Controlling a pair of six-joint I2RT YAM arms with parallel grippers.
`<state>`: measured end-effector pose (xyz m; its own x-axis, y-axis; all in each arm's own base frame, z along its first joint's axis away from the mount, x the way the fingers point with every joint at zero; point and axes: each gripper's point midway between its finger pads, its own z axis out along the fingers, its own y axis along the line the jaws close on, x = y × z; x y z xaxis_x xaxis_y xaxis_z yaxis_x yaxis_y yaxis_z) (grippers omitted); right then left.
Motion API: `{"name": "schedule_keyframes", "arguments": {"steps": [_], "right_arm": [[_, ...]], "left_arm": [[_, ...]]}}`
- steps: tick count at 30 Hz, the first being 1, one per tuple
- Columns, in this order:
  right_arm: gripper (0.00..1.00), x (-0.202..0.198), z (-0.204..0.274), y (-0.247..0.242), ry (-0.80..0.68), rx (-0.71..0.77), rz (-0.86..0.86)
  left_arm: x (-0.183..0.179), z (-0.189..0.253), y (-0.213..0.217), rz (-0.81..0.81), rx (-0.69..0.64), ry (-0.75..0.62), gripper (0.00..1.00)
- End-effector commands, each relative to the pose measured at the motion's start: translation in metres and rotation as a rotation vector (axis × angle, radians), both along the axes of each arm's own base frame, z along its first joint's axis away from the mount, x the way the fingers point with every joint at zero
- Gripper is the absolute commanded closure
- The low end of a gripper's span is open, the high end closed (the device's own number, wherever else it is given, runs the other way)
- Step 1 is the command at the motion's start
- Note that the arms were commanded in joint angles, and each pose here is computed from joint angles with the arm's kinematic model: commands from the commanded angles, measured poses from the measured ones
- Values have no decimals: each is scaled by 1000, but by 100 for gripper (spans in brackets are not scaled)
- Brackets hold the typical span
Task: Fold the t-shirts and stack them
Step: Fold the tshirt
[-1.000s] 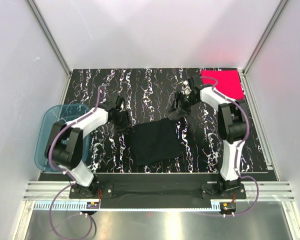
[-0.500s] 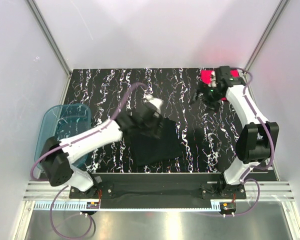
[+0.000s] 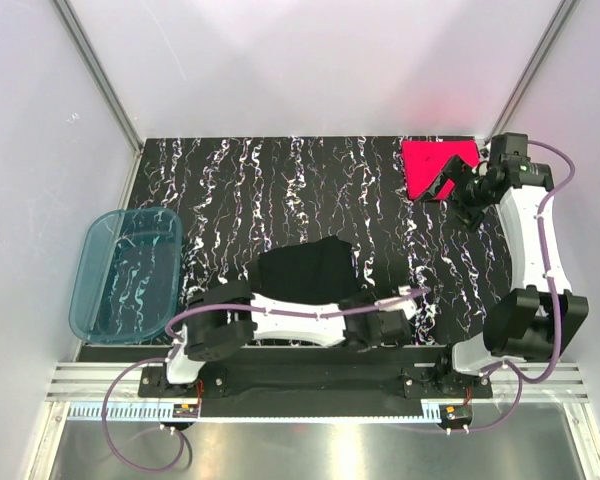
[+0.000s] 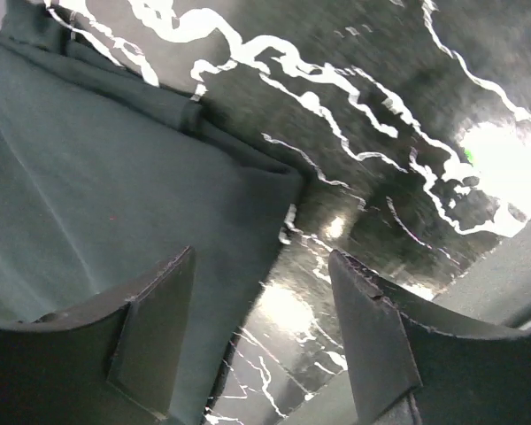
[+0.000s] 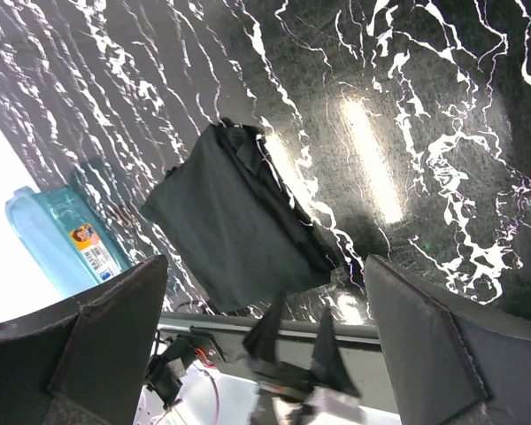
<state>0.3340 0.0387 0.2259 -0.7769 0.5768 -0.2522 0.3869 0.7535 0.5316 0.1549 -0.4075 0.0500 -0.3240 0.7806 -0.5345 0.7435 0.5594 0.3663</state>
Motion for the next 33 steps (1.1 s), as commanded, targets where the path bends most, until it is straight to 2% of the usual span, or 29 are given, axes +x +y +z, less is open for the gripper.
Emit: {"name": "schedule_keyframes", "arguments": {"steps": [1, 6, 12, 15, 17, 19, 20, 22, 28, 30, 32, 33], "right_arm": [[0, -11, 13, 5, -41, 28, 4], [0, -19, -1, 13, -11, 73, 23], [0, -24, -11, 20, -27, 106, 52], [0, -25, -14, 20, -13, 103, 68], [0, -25, -18, 20, -6, 98, 82], [0, -23, -20, 19, -7, 95, 87], [0, -24, -22, 22, -3, 108, 96], [2, -22, -29, 26, 11, 138, 113], [11, -18, -53, 45, 55, 247, 162], [9, -21, -61, 61, 82, 321, 202], [0, -20, -69, 77, 105, 410, 242], [0, -22, -73, 88, 120, 434, 268]], "left_arm": [[13, 18, -6, 14, 51, -151, 33], [10, -5, -5, 2, 116, -184, 34], [17, -32, -16, -20, 177, -214, 44], [17, -39, -17, -30, 187, -200, 60], [18, -40, -13, -25, 191, -193, 76], [22, -31, -9, -8, 170, -191, 85], [24, -27, -7, 0, 163, -191, 94], [27, -11, -1, 21, 121, -183, 100], [34, 33, 10, 21, 2, -132, 100], [36, 50, 13, 20, -49, -100, 100], [40, 59, 22, 32, -74, -79, 100], [40, 62, 25, 35, -81, -73, 100]]}}
